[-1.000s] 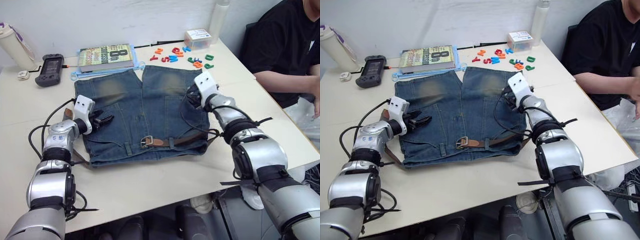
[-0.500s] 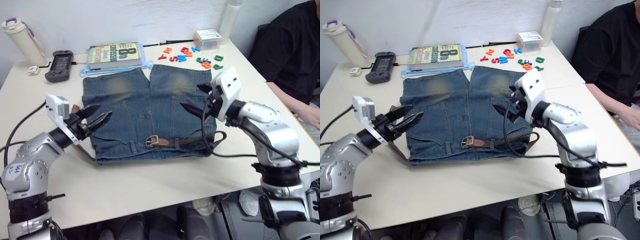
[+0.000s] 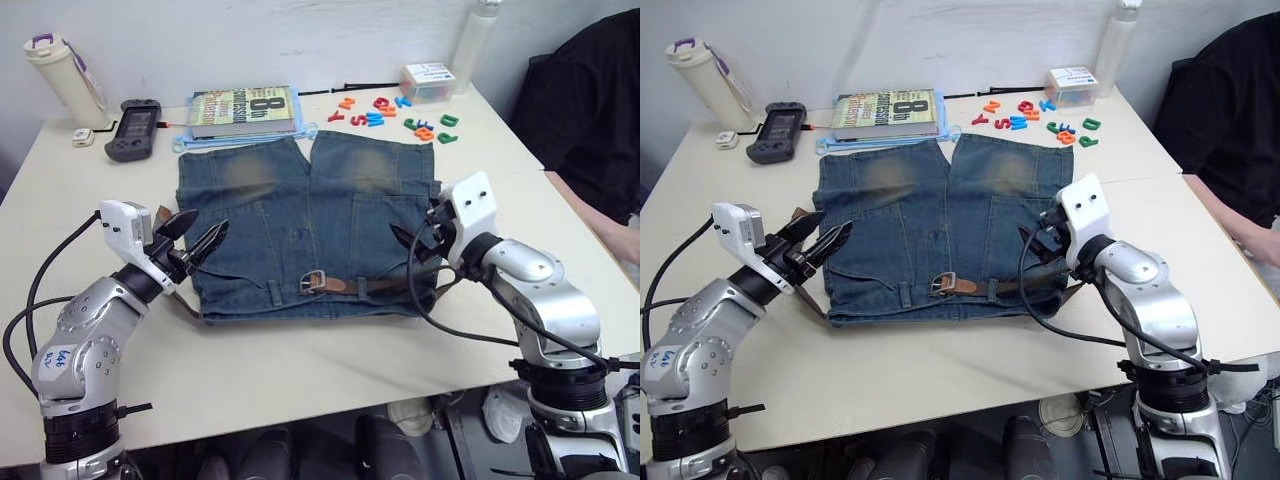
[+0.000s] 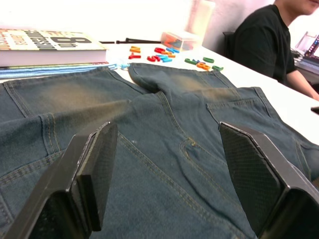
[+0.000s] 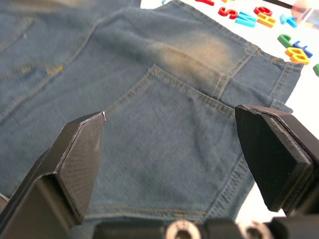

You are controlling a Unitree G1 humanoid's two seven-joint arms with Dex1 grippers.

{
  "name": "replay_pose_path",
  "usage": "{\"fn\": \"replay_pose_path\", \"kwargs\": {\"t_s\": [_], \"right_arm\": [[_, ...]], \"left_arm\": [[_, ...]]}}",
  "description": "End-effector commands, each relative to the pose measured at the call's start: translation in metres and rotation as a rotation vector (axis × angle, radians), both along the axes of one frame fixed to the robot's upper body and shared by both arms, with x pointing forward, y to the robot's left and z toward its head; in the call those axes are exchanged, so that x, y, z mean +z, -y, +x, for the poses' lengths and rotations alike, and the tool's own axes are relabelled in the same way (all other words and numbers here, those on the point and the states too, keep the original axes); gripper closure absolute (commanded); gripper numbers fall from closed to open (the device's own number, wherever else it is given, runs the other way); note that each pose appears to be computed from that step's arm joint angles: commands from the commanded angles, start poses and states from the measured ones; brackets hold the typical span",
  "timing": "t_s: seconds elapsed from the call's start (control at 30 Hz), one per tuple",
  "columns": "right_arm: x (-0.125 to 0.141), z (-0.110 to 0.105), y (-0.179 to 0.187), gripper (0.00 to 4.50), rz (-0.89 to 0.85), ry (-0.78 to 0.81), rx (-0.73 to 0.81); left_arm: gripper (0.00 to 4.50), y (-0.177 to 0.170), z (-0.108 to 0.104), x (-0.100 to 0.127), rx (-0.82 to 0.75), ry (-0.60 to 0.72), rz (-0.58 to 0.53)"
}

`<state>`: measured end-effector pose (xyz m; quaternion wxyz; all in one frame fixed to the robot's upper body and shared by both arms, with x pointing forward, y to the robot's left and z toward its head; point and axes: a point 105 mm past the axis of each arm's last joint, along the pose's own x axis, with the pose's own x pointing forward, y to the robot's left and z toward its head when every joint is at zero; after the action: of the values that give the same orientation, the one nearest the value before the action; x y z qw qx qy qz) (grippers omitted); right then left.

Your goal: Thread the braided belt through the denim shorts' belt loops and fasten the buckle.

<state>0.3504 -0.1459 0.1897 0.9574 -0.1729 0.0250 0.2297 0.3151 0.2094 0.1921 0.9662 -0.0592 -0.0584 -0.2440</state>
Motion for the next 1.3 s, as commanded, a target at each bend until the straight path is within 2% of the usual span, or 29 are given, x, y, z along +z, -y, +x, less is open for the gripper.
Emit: {"fn": "replay_pose_path", "kwargs": {"t_s": [0.03,0.3,0.63,0.83,0.93,1.07,1.17,1.3], "right_arm": [[0.01,-0.006,-0.014,0.04,-0.005,0.051,0.063],[0.009,-0.014,-0.023,0.04,-0.085,0.09,0.136],[0.005,-0.017,-0.024,0.04,-0.07,0.075,0.153],[0.006,-0.014,-0.015,0.04,-0.07,0.081,0.112],[0.003,-0.015,-0.013,0.04,-0.072,0.075,0.106],[-0.005,-0.02,-0.009,0.04,-0.097,0.059,0.111],[-0.013,-0.028,-0.01,0.04,-0.111,0.038,0.138],[-0.02,-0.04,-0.017,0.04,-0.12,0.023,0.188]], "left_arm": [[0.92,0.001,-0.004,0.011,0.002,0.052,0.018],[0.92,-0.002,-0.002,0.009,0.02,0.049,-0.001],[0.92,-0.003,0.002,0.01,0.022,0.052,-0.007],[0.92,-0.007,0.006,0.0,0.051,0.017,-0.02],[0.92,-0.023,0.017,-0.015,0.156,-0.067,-0.04],[0.92,-0.036,0.032,-0.041,0.256,-0.249,-0.154],[0.92,-0.036,0.038,-0.047,0.265,-0.319,-0.298],[0.92,-0.038,0.044,-0.055,0.293,-0.357,-0.331]]}}
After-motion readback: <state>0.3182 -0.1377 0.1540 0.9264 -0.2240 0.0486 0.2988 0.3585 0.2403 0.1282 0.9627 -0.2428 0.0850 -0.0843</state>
